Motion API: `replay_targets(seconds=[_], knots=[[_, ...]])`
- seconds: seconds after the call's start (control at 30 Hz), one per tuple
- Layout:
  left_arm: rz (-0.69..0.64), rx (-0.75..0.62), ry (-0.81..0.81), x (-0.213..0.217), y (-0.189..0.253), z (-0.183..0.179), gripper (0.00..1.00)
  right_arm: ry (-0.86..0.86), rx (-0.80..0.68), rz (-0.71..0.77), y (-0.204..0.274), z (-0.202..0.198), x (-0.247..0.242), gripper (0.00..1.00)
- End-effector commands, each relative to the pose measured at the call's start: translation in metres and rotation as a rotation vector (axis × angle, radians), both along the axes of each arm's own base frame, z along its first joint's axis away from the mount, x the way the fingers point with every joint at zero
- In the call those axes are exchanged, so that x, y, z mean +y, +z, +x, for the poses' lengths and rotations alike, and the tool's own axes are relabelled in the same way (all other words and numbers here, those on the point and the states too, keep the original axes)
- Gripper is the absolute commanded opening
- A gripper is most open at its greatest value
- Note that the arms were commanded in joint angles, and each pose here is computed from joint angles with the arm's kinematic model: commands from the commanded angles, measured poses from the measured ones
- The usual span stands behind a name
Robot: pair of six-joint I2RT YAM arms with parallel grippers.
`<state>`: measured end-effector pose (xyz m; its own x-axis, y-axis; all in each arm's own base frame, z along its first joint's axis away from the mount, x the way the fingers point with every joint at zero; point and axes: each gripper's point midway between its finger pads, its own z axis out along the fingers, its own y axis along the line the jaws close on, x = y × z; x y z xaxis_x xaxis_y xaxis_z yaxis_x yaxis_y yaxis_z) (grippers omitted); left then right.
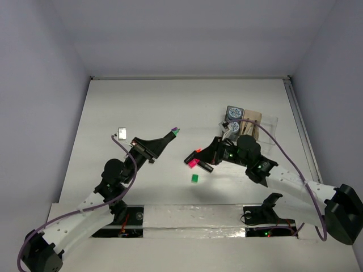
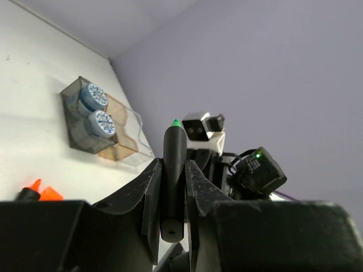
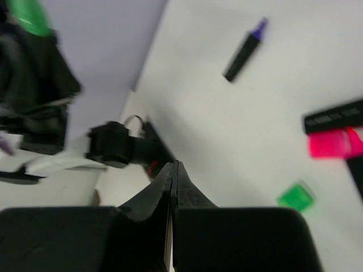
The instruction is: Sort the stationery into containers
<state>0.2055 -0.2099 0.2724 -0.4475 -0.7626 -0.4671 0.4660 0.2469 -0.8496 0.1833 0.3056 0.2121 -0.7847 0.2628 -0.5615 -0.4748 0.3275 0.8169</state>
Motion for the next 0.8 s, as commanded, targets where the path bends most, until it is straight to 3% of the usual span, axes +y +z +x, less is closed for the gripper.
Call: replay_targets(seconds=[0.0,0.13,0.23,0.27,0.33,0.57,0.77], knots=[[0.011,-0.047,0.025,0.004,0.013,0.003,0.00,-0.043,0.097,-0.186,-0.062,-0.005,-0.018,0.00],[0.028,-0.041,0.028,0.004,0.005,0.006,0.00,-0.015,0.189,-0.364,-0.117,-0.026,-0.020,0.00],[0.044,-0.043,-0.017,-0.004,-0.002,0.002,0.00,-0.022,0.210,-0.441,-0.137,-0.027,-0.017,0.24],[0.040,-0.046,-0.025,-0.005,-0.001,0.001,0.00,-0.037,0.204,-0.467,-0.141,-0.024,-0.016,0.41],[0.045,-0.040,-0.038,-0.008,-0.005,0.001,0.00,-0.044,0.218,-0.520,-0.153,-0.023,-0.016,0.52],[0.058,-0.040,-0.066,-0.010,-0.011,-0.004,0.00,-0.091,0.247,-0.619,-0.174,-0.017,-0.015,0.54],[0.055,-0.035,-0.078,-0.011,-0.016,-0.006,0.00,-0.094,0.252,-0.618,-0.178,-0.015,-0.006,0.55]])
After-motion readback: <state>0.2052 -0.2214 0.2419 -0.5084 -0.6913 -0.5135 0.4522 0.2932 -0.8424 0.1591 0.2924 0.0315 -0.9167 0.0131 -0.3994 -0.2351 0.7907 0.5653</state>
